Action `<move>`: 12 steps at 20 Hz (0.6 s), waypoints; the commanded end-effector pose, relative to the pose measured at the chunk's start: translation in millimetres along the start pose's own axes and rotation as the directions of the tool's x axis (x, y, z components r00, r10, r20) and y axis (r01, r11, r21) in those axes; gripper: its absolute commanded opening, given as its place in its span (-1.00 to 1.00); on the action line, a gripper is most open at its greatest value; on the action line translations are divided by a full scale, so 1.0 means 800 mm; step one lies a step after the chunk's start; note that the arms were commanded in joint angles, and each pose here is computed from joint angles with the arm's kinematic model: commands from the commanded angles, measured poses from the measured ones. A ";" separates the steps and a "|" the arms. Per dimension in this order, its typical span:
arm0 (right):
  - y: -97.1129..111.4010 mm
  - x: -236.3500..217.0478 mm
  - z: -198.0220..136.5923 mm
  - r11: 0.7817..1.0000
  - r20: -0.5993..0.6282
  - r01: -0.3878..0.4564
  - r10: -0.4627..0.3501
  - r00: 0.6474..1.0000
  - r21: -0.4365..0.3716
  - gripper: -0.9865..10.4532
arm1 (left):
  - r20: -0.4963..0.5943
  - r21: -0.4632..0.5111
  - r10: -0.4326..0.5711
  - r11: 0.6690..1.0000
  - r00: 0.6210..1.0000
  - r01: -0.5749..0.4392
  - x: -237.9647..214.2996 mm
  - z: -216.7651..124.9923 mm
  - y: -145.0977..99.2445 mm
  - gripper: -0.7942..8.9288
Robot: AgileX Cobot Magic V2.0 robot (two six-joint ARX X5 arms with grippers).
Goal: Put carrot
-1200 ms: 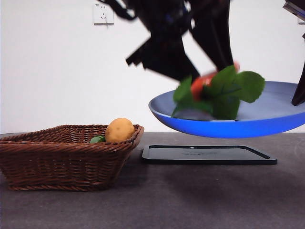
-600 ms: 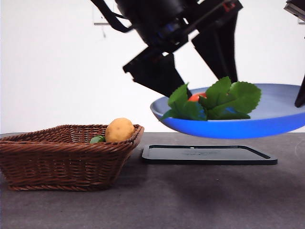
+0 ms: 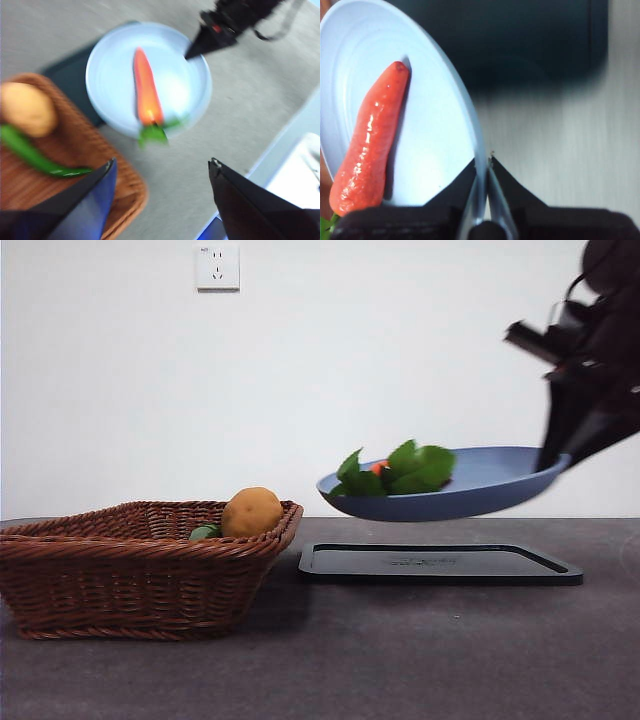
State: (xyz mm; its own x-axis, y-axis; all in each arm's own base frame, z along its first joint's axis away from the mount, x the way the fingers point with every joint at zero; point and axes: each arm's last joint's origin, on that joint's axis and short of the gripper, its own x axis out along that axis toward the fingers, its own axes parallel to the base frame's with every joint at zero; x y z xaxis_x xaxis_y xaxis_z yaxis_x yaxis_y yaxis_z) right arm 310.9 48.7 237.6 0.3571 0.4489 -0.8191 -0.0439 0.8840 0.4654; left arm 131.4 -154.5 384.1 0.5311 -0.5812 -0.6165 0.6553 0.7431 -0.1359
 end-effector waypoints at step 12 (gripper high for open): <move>-0.042 0.111 0.089 0.994 -0.080 0.040 -0.032 0.996 0.104 -0.65 | 0.037 0.009 0.061 0.998 0.997 -0.061 -0.019 -0.002 0.002 -0.17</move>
State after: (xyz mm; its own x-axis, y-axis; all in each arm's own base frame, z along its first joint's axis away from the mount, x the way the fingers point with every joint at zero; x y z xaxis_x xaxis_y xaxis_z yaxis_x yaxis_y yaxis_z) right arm 404.6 48.8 179.9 0.2904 0.4321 -0.8538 0.0591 0.8825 0.4667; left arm 123.1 -141.6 390.0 0.5867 -0.5426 -0.6012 0.6215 0.7776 -0.0953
